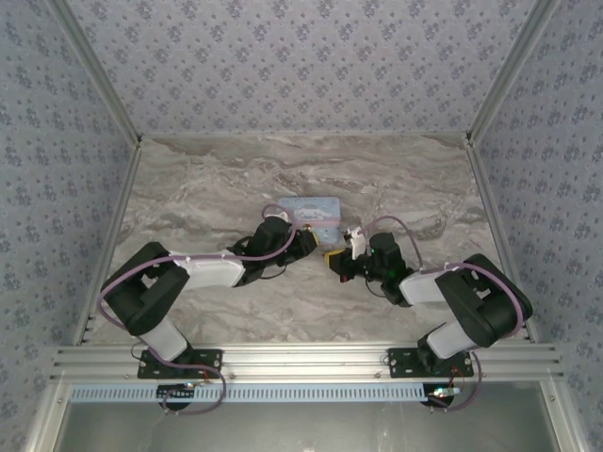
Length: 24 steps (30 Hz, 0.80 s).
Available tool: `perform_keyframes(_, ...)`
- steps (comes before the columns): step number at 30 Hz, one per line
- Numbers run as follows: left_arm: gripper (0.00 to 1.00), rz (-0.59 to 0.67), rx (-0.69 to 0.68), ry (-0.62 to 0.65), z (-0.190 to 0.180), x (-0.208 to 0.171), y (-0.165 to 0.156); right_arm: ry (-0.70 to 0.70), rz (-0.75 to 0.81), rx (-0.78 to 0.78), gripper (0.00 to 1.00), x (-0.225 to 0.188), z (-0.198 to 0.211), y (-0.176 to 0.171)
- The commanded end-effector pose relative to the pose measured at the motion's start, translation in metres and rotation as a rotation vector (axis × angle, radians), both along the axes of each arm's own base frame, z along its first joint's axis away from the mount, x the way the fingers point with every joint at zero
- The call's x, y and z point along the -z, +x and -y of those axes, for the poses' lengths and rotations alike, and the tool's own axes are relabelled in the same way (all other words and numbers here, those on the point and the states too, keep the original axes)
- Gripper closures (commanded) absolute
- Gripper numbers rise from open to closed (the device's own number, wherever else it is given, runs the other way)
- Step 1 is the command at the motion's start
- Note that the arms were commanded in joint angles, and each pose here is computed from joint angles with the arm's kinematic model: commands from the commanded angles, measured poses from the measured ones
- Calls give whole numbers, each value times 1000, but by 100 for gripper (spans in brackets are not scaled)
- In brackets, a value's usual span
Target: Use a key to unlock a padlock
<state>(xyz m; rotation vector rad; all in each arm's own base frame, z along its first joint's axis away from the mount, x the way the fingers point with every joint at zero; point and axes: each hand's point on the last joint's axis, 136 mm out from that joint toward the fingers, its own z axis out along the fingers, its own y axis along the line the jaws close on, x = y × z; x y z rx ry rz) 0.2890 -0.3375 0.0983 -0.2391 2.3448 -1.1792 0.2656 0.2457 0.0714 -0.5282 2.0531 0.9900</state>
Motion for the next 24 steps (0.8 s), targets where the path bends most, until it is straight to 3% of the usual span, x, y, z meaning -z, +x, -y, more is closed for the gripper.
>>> perform_keyframes(1, 84, 79, -6, -50, 3, -31, 4, 32, 45, 3, 100, -11, -5, 7)
perform_keyframes(24, 84, 78, -17, -35, -1, -30, 4, 82, 60, -9, 100, -17, -12, 18)
